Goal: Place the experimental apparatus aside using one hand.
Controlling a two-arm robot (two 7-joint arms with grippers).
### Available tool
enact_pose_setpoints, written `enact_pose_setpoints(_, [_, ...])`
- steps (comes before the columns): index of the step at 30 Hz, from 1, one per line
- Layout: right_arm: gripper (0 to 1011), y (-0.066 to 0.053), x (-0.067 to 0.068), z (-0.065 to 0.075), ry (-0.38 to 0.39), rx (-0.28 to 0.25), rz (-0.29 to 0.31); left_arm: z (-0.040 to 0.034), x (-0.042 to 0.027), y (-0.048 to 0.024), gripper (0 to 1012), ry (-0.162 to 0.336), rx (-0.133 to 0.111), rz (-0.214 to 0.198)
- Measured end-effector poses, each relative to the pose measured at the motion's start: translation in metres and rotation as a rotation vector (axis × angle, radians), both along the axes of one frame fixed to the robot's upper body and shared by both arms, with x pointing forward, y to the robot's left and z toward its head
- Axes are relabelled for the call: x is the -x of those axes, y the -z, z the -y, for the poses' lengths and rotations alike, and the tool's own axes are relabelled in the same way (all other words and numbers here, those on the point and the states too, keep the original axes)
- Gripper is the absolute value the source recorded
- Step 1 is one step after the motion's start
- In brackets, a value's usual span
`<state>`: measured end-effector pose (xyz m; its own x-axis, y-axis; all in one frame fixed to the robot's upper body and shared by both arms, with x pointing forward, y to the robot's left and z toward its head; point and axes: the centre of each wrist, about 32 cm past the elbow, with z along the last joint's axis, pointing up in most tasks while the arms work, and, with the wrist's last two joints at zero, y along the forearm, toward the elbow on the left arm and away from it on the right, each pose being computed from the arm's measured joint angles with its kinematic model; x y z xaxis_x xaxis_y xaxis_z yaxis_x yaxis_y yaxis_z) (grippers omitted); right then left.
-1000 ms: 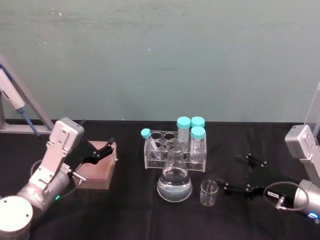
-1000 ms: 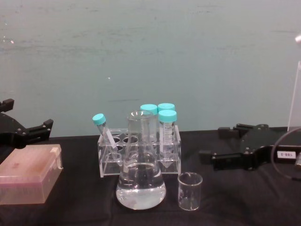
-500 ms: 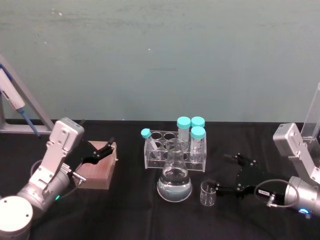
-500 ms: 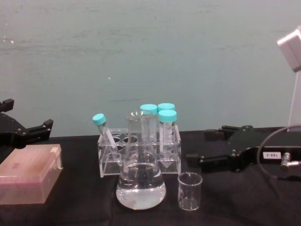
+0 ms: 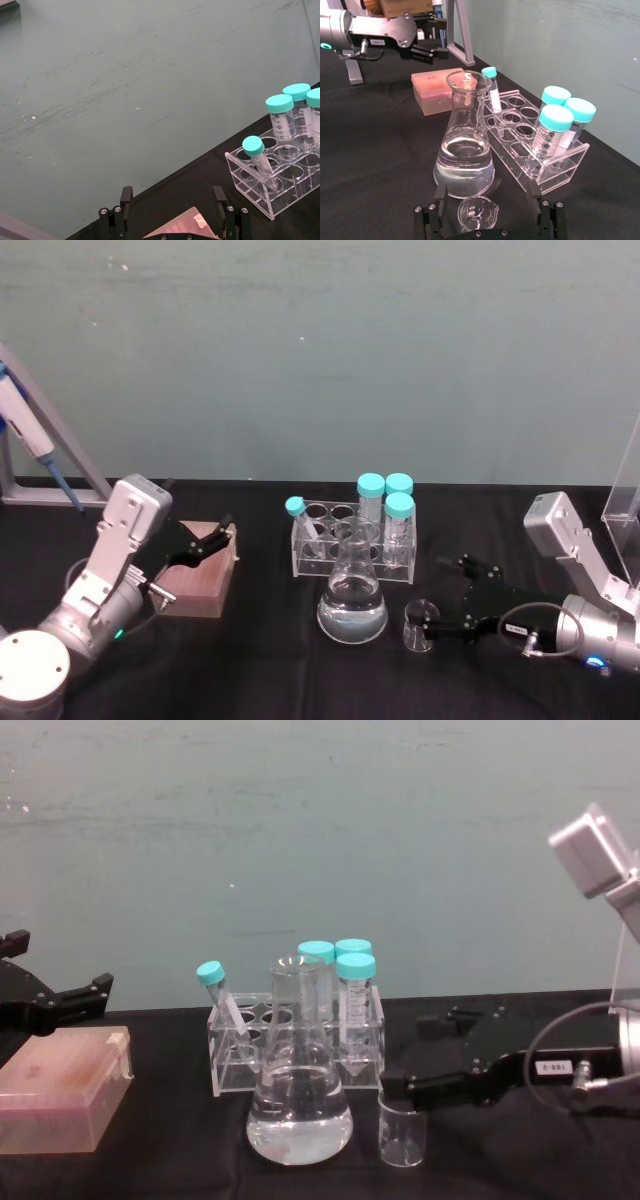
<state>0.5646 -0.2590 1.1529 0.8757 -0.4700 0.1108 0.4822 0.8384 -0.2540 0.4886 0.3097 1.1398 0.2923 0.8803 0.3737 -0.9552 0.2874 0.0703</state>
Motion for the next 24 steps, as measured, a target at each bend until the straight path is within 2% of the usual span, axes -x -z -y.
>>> enact_pose_setpoints(24, [1000, 0.01, -0.012, -0.011, -0.022, 0.041, -0.015, 0.0, 0.0, 0.0, 1000, 0.0, 0.0, 0.0])
